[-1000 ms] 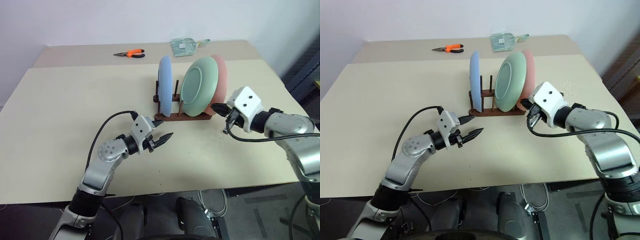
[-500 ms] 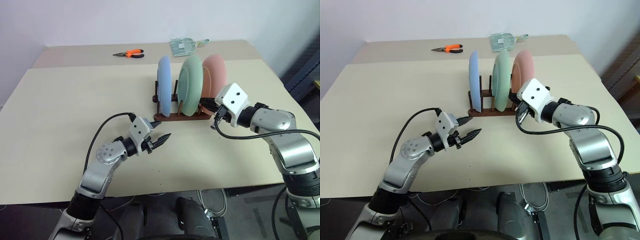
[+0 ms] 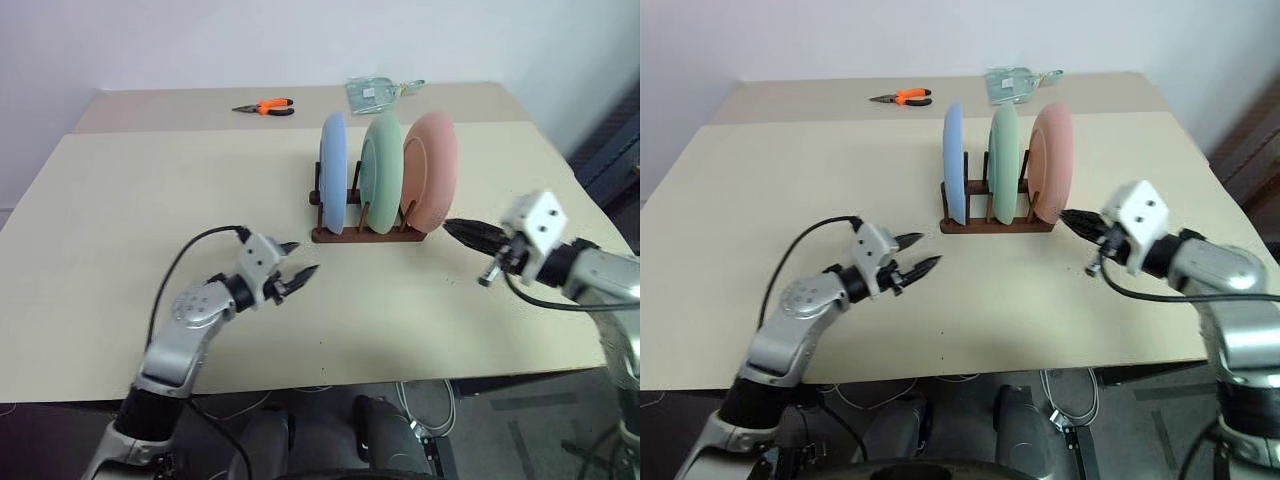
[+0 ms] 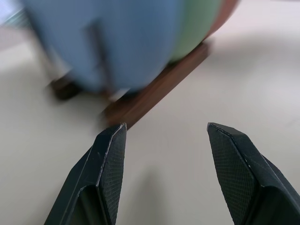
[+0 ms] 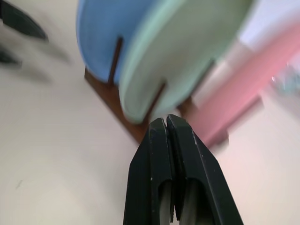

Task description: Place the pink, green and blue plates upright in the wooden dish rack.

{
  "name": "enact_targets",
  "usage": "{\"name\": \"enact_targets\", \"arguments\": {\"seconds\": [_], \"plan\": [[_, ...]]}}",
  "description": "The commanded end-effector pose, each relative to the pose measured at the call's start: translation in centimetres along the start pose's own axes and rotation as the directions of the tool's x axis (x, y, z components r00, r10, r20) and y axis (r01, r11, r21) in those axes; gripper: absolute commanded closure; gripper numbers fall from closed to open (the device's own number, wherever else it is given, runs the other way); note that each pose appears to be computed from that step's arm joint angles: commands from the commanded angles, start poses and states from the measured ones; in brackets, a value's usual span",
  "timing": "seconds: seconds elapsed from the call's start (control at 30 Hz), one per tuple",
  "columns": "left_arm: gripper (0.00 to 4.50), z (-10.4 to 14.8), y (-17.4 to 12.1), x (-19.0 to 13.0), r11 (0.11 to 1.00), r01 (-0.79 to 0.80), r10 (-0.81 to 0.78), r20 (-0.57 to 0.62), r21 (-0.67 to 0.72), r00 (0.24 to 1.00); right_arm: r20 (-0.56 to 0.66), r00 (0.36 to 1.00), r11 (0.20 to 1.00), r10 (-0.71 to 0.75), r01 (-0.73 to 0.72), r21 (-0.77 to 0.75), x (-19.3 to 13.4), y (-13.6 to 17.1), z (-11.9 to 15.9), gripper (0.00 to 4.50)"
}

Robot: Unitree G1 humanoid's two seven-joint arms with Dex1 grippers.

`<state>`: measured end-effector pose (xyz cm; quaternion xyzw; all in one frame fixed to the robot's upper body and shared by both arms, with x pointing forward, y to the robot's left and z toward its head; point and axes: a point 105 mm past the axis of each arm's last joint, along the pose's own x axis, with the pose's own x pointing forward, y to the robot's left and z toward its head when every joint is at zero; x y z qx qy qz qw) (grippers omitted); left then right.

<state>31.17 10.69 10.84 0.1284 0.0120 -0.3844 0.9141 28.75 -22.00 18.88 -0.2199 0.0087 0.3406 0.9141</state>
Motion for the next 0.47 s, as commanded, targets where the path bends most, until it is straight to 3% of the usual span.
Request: {"name": "enact_targets", "arguments": {"seconds": [0.03,0.13,0.47], "plan": [[1.68,-1.0,3.1,-1.7,0.991,-0.134,0.134,-0.020,0.017,0.991,0.064,0.982,0.983,-0.179,0.176,0.058,-2.4,-3.2,-0.3,4.47],[1.68,-2.7,5.0,-2.9,0.971,-0.225,0.232,-0.090,0.080,0.969,0.023,0.979,0.976,-0.200,0.197,0.092,-3.1,-3.6,-2.5,4.47],[1.68,-2.5,5.5,-5.3,0.950,-0.308,0.312,-0.076,0.057,0.947,-0.002,0.988,0.981,-0.153,0.152,0.122,-1.8,-3.0,-4.7,4.47]]}}
